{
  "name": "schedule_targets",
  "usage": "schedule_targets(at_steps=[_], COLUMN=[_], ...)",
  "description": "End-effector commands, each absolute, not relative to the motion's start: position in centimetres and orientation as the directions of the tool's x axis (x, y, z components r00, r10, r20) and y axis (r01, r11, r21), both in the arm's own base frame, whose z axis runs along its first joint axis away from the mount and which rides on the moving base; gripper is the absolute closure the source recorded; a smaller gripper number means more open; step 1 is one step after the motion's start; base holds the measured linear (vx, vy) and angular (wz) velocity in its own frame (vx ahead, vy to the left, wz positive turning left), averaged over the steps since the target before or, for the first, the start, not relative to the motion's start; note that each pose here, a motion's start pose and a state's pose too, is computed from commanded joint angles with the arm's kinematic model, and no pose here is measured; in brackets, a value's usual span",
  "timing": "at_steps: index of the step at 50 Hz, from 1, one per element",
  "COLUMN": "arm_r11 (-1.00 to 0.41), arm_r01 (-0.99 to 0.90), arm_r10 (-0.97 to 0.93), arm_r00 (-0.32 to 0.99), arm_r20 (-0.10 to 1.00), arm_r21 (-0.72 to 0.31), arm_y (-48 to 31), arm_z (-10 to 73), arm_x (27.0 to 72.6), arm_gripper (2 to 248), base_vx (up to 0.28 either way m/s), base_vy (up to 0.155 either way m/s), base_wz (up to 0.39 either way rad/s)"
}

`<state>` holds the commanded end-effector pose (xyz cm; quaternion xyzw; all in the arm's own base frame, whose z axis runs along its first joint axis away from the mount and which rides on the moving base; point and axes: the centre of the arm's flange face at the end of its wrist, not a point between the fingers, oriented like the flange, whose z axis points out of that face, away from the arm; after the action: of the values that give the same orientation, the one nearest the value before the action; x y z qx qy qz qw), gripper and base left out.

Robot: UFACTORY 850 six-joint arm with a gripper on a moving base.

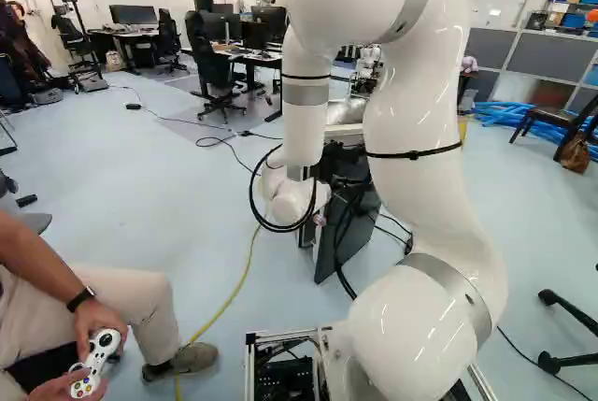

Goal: Grab a drink from the fridge

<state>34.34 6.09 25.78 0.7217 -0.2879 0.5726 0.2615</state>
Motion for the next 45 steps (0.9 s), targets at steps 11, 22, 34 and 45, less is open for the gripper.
schedule_targets(at_steps=[11,22,34,45], arm_r11=[-0.671,-0.634,-0.585,-0.536], arm_r01=[-0.739,-0.77,-0.806,-0.838], arm_r10=[-0.117,-0.12,-0.123,-0.127], arm_r00=[0.183,0.187,0.192,0.196], arm_r20=[0.976,0.975,0.974,0.972], arm_r21=[0.058,0.07,0.085,0.099], arm_y=[5.2,4.1,2.8,1.6], arm_z=[25.9,25.9,26.0,26.1], arm_x=[33.5,32.4,31.0,29.7], arm_gripper=[3,3,3,3], base_vx=[0.0,0.0,0.0,0.0], base_vy=[0.0,0.0,0.0,0.0], base_wz=[0.0,0.0,0.0,0.0])
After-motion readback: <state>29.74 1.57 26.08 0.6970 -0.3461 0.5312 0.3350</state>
